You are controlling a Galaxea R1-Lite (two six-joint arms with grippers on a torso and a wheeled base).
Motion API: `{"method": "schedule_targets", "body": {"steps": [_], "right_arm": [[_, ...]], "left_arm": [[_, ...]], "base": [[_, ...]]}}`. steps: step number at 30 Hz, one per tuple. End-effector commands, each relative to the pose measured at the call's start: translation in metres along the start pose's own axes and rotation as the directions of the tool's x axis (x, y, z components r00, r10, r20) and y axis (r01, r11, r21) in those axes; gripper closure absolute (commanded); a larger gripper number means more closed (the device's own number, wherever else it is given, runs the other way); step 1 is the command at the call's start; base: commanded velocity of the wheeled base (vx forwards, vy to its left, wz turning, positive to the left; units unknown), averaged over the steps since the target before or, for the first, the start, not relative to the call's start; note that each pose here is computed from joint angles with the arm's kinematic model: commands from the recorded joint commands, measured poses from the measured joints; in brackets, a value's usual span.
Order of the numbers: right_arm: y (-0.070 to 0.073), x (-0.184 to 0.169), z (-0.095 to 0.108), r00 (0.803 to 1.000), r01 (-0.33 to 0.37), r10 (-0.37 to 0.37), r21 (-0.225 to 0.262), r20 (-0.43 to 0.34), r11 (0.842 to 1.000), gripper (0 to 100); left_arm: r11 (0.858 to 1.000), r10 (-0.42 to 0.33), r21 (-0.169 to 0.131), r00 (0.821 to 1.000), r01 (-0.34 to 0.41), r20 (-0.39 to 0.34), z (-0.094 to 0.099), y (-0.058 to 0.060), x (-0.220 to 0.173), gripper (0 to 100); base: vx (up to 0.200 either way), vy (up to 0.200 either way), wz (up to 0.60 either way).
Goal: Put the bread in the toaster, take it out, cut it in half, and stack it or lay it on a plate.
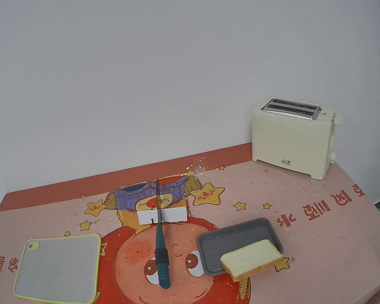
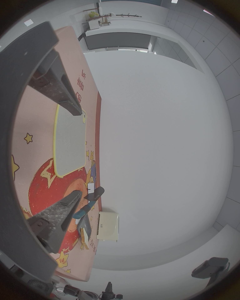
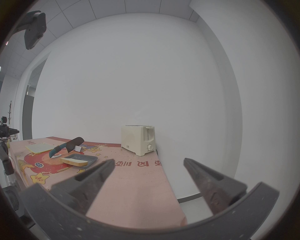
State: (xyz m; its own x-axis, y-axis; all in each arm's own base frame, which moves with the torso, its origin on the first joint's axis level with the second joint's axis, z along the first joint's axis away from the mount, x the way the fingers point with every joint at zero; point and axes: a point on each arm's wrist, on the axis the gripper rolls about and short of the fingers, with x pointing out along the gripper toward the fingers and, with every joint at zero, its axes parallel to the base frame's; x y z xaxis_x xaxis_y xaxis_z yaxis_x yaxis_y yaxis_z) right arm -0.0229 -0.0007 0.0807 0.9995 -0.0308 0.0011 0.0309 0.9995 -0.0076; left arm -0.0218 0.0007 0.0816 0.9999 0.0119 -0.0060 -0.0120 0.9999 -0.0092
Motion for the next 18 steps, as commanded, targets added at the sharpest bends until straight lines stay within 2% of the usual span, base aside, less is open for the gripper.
{"method": "schedule_targets", "body": {"steps": [1, 18], "right_arm": [[0.0000, 0.0000, -0.0048, 1.000, 0.000, 0.000, -0.002, 0.000, 1.000, 0], [0.0000, 0.0000, -0.0048, 1.000, -0.003, 0.003, 0.005, 0.000, 1.000, 0]], "left_arm": [[1.000, 0.001, 0.001, 1.000, -0.001, -0.019, -0.0048, 0.0000, 0.0014, 0], [1.000, 0.001, 0.001, 1.000, -0.001, -0.019, -0.0048, 0.0000, 0.0014, 0]], "base": [[0.000, 0.000, 0.00], [0.000, 0.000, 0.00]]}}
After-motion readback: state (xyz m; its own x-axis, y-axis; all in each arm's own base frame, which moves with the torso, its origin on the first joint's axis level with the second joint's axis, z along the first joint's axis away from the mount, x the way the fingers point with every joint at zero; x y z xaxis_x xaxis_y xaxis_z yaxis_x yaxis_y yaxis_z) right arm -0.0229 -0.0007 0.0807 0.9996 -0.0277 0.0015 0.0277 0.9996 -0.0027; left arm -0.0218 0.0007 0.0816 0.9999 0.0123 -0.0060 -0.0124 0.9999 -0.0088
